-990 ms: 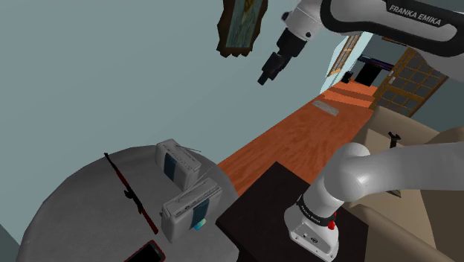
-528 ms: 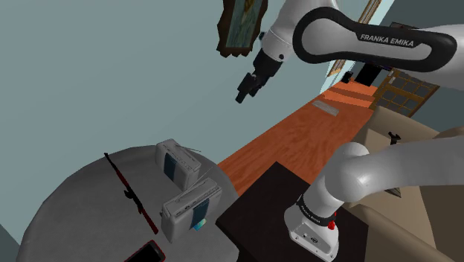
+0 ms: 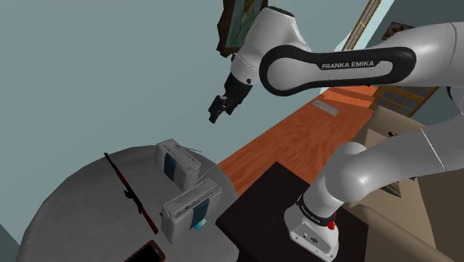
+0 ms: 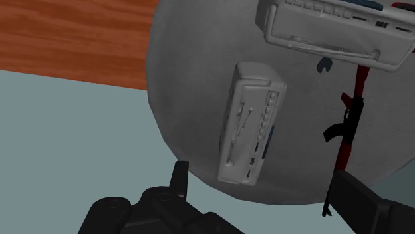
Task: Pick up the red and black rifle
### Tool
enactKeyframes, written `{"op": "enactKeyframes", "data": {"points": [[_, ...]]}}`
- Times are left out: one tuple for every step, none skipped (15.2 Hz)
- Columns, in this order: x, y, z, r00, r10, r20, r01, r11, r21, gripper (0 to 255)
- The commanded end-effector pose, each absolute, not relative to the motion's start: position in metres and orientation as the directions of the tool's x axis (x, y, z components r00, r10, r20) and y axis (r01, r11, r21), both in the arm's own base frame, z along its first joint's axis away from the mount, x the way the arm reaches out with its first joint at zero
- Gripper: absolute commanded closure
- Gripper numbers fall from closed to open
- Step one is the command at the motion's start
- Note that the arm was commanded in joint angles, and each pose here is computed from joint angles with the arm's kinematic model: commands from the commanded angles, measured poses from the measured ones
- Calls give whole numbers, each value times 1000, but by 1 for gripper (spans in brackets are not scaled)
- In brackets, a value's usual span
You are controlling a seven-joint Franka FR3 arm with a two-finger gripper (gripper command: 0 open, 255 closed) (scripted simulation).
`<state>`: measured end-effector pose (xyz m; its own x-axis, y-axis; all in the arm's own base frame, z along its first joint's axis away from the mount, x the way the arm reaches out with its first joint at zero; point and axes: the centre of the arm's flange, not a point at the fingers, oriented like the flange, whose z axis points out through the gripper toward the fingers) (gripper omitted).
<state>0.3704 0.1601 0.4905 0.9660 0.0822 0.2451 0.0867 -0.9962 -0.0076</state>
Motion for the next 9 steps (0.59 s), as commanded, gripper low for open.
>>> {"op": "enactKeyframes", "data": {"points": [[376, 177, 472, 966, 76, 246, 81, -997, -10, 0], [379, 186, 464, 966, 74, 246, 78, -997, -10, 0], [383, 196, 455, 967, 71, 246, 76, -997, -11, 0], [386, 205, 446, 967, 69, 246, 74, -997, -11, 0], [390, 214, 437, 967, 66, 246, 71, -997, -11, 0], [394, 223, 428, 967, 64, 246, 69, -998, -12, 0], [397, 232, 419, 967, 61, 246, 66, -998, -12, 0], [401, 241, 410, 968, 59, 246, 64, -998, -13, 0], [404, 250, 401, 968, 56, 246, 62, -998, -13, 0]]}}
